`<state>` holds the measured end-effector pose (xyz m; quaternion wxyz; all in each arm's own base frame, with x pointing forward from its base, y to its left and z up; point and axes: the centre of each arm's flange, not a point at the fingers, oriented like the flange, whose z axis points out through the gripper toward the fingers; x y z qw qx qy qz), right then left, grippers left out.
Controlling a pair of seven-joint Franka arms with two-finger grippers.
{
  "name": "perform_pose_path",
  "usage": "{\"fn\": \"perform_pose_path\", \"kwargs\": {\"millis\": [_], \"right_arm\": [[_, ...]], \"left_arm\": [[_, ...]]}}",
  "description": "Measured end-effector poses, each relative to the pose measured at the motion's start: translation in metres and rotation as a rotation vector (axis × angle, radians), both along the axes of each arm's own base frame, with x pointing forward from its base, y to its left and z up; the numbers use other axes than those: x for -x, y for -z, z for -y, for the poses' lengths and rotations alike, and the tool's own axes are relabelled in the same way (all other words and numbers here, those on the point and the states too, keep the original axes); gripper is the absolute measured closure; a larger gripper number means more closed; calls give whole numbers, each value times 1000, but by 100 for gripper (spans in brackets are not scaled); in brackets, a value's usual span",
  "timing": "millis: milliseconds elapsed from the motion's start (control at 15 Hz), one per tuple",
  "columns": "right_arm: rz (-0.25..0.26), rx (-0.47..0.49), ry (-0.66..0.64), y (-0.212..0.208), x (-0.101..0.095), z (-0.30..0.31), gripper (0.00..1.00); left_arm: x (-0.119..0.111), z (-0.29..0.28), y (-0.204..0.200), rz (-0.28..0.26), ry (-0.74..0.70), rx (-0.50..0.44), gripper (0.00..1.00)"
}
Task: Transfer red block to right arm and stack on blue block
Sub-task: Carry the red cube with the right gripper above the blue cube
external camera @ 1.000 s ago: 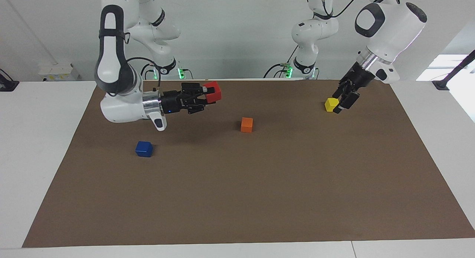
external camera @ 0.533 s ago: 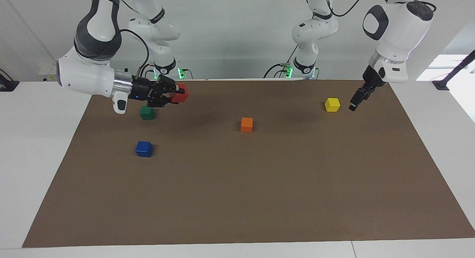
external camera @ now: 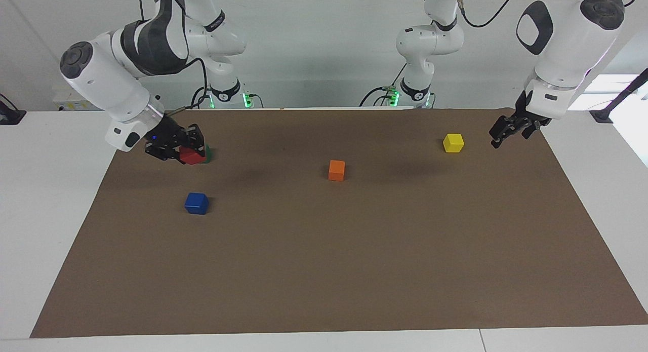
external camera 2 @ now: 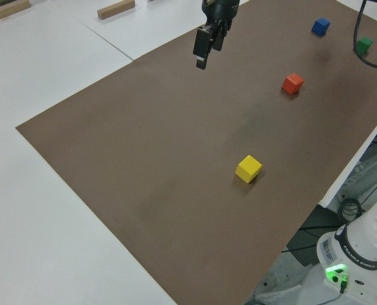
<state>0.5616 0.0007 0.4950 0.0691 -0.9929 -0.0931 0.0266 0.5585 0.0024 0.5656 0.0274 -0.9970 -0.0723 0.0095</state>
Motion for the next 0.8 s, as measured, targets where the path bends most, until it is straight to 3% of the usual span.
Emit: {"fn": "perform_pose_path", "kwargs": {"millis": [200,400,800], "right_arm": [[75,124,44,12,-7,-27,45],[142,167,72,38,-11,-32,45],[181,166,175,97,-10,-4,45]], "left_arm": [[0,-3,0,-16,56,1,0],[0,1,-3,-16,73,2,0],[1,17,0,-30,102,2,0]]}}
